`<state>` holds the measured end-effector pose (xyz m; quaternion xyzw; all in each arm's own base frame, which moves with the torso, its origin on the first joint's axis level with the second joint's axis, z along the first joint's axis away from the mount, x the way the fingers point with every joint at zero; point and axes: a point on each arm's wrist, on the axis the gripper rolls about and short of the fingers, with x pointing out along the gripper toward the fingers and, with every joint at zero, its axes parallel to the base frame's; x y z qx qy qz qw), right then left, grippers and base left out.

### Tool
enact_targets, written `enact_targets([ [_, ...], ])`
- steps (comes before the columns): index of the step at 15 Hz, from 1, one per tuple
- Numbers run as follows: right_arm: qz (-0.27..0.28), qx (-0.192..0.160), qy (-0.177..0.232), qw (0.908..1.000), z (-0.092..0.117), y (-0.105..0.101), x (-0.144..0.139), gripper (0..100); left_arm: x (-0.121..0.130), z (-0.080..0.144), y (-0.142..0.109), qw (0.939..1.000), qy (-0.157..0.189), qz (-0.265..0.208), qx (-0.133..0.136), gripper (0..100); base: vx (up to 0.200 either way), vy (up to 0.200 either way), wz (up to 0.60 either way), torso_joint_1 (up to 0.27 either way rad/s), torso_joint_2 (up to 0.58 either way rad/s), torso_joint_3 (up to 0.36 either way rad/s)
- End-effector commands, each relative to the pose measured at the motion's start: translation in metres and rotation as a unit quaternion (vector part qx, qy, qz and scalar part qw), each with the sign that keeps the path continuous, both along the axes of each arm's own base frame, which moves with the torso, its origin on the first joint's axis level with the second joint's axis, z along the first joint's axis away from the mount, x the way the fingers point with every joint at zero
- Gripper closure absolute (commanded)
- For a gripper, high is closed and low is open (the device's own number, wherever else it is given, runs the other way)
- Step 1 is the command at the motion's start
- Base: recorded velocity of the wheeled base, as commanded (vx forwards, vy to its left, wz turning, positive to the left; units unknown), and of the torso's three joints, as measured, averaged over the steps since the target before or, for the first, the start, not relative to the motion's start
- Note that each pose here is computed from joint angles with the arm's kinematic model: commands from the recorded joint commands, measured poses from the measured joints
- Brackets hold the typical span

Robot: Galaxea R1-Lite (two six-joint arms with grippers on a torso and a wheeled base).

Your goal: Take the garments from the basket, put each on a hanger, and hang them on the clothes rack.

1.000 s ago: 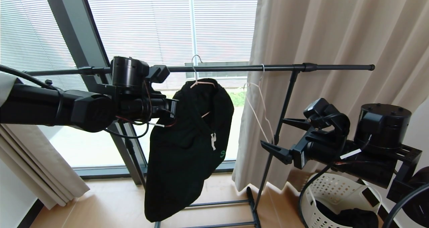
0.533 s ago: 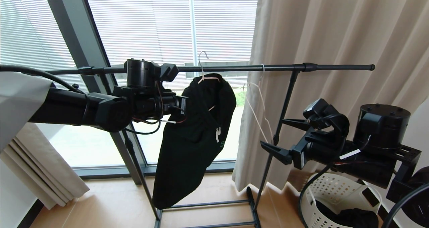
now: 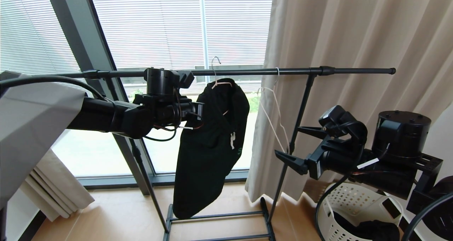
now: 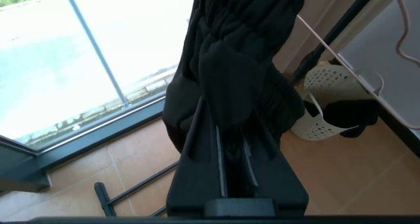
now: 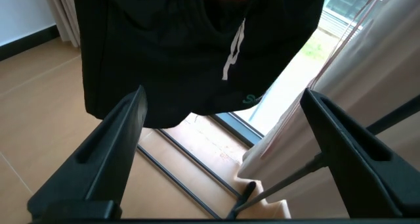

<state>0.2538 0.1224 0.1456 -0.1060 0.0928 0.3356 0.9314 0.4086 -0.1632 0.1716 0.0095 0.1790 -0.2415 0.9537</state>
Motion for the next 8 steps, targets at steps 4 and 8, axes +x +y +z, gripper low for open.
enact_targets([
  [4, 0.0, -0.002, 0.003, 1.0, -0.0026, 0.0007, 0.0013, 0, 0.0042, -0.0136, -0.0034, 0.9999, 0.015, -0.001, 0.006, 100, 0.0, 0.0, 0.0, 0.0, 0.0, 0.0],
  [8, 0.0, -0.001, 0.002, 1.0, -0.0022, 0.0006, 0.0011, 0, 0.004, -0.0145, -0.0033, 0.9998, 0.016, -0.001, 0.007, 100, 0.0, 0.0, 0.0, 0.0, 0.0, 0.0],
])
